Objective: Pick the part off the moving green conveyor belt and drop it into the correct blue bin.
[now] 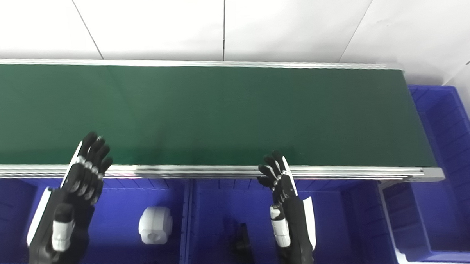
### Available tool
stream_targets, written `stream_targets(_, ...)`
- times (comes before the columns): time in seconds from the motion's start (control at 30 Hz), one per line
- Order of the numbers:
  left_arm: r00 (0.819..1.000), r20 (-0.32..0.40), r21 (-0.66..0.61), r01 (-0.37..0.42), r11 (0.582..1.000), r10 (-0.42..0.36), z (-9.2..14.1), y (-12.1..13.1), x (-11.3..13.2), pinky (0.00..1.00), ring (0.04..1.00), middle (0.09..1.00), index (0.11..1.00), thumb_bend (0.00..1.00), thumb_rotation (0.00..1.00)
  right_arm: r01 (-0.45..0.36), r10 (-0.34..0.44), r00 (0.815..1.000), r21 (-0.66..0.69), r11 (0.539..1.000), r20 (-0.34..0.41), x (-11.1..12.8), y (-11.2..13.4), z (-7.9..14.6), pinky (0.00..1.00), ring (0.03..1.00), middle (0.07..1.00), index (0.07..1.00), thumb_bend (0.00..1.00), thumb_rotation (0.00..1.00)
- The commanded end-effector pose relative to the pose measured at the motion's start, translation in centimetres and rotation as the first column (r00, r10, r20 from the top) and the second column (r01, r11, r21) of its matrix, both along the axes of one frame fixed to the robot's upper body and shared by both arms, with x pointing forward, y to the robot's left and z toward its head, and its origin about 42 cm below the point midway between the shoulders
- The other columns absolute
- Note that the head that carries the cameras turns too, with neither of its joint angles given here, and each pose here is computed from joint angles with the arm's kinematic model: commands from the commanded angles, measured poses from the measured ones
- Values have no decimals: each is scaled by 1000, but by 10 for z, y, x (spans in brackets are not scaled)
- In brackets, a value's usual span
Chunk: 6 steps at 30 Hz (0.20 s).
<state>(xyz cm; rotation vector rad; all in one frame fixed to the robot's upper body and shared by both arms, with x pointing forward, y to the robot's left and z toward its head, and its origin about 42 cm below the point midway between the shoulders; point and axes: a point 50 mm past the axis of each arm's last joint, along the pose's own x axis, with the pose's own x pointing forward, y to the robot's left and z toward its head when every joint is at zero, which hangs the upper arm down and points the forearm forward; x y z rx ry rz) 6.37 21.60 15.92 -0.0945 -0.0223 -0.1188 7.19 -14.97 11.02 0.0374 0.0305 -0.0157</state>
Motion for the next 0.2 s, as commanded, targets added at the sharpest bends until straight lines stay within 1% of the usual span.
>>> stream_targets(0.0, 998, 50, -14, -22, 1000, 23, 2, -4, -2, 1000, 1000, 1000, 1000, 718, 892, -3, 2, 996, 18, 1000, 86, -1, 2, 12, 846, 874, 920, 959, 915, 999)
stream_targets(0.17, 998, 42, -17, -48, 999, 49, -13, -10, 3, 1000, 1000, 1000, 1000, 696, 894, -4, 4, 996, 2, 1000, 89, -3, 0, 9, 868, 893, 936, 965, 915, 1000)
